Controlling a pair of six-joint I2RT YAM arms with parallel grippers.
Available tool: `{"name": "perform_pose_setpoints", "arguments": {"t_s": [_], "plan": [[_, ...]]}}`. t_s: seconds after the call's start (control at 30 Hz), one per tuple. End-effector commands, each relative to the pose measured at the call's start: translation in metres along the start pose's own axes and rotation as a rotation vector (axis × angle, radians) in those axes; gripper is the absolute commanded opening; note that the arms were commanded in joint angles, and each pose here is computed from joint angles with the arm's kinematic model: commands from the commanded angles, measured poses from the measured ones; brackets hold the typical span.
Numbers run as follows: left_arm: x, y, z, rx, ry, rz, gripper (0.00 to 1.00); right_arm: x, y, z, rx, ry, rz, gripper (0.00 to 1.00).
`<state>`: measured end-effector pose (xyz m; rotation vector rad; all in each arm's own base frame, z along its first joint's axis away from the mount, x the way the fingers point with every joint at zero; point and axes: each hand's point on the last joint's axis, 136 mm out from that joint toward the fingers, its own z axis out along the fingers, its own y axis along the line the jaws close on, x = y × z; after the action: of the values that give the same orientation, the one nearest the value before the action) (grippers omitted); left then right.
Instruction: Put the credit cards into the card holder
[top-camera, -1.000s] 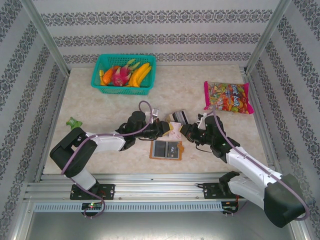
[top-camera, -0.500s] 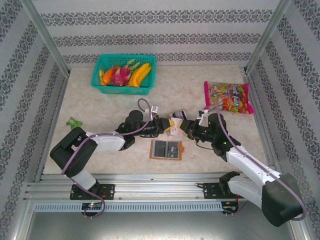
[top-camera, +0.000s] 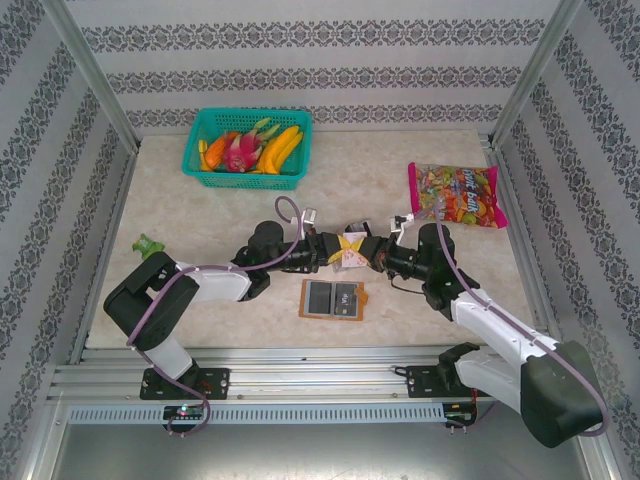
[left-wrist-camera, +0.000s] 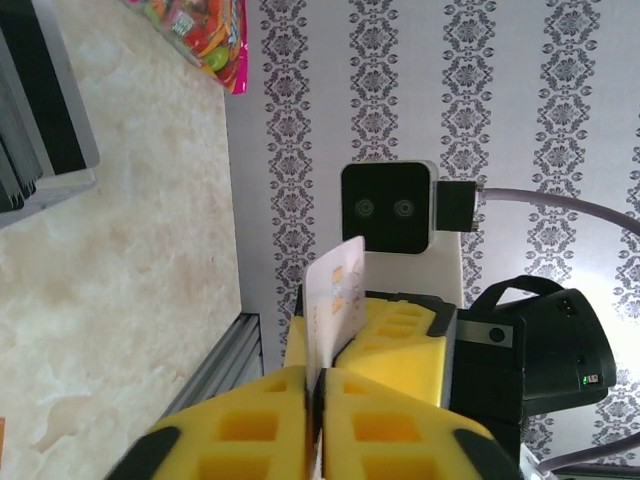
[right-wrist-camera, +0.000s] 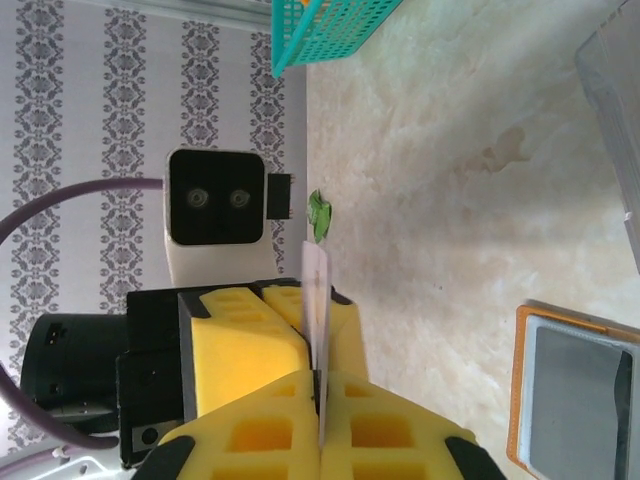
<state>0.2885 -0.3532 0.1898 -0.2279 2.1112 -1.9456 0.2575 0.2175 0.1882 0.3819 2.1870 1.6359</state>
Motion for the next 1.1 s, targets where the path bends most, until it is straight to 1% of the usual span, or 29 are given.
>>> {"name": "perform_pose_setpoints", "arguments": {"t_s": [0.0, 0.03, 0.1, 0.13, 0.17, 0.2, 0.27, 0.33, 0.37, 0.4, 0.47, 0.53, 0.57, 0.63, 0.73, 0.8, 0.93, 1.07], "plan": [[0.004, -0.003, -0.002, 0.008, 0.012, 0.028, 0.25, -0.001, 0.011, -0.004, -0.005, 0.0, -0.063, 0.0], [0.003, 0.001, -0.002, -0.011, 0.006, 0.025, 0.33, -0.001, 0.009, -0.005, 0.004, -0.002, -0.067, 0.0], [0.002, 0.011, -0.004, -0.058, -0.002, 0.02, 0.43, -0.001, 0.003, -0.007, 0.036, -0.011, -0.073, 0.0], [0.003, 0.018, -0.006, -0.091, -0.006, 0.019, 0.5, 0.0, -0.002, -0.008, 0.061, -0.017, -0.076, 0.0], [0.003, 0.026, -0.009, -0.129, -0.012, 0.015, 0.53, 0.0, -0.008, -0.009, 0.096, -0.024, -0.084, 0.0], [0.003, 0.038, -0.013, -0.186, -0.019, 0.011, 0.55, 0.0, -0.014, -0.011, 0.146, -0.037, -0.111, 0.0], [0.005, 0.062, -0.026, -0.332, -0.031, 0.015, 0.56, 0.004, -0.035, -0.016, 0.318, -0.055, -0.204, 0.0], [0.007, 0.086, -0.047, -0.509, -0.048, 0.027, 0.57, 0.011, -0.06, -0.027, 0.549, -0.063, -0.316, 0.0], [0.007, 0.096, -0.059, -0.597, -0.056, 0.046, 0.57, 0.014, -0.066, -0.03, 0.615, -0.06, -0.36, 0.0], [0.009, 0.108, -0.074, -0.704, -0.056, 0.07, 0.57, 0.02, -0.072, -0.029, 0.672, -0.04, -0.406, 0.0], [0.01, 0.122, -0.1, -0.857, -0.055, 0.112, 0.57, 0.032, -0.079, -0.019, 0.712, 0.011, -0.448, 0.0], [0.011, 0.128, -0.116, -0.944, -0.042, 0.148, 0.57, 0.04, -0.087, -0.01, 0.764, 0.032, -0.466, 0.0], [0.013, 0.13, -0.118, -0.954, -0.033, 0.156, 0.57, 0.041, -0.089, -0.006, 0.785, 0.028, -0.479, 0.0], [0.016, 0.131, -0.113, -0.929, -0.009, 0.158, 0.57, 0.041, -0.094, 0.001, 0.832, 0.019, -0.502, 0.0], [0.022, 0.137, -0.103, -0.899, 0.037, 0.142, 0.57, 0.044, -0.098, 0.018, 0.841, 0.05, -0.5, 0.0], [0.024, 0.143, -0.098, -0.911, 0.061, 0.142, 0.56, 0.044, -0.104, 0.02, 0.892, 0.048, -0.507, 0.0], [0.025, 0.15, -0.094, -0.94, 0.089, 0.156, 0.56, 0.043, -0.123, 0.009, 1.0, 0.042, -0.493, 0.0], [0.025, 0.157, -0.095, -0.958, 0.094, 0.152, 0.56, 0.042, -0.136, -0.007, 1.069, 0.033, -0.488, 0.0]]}}
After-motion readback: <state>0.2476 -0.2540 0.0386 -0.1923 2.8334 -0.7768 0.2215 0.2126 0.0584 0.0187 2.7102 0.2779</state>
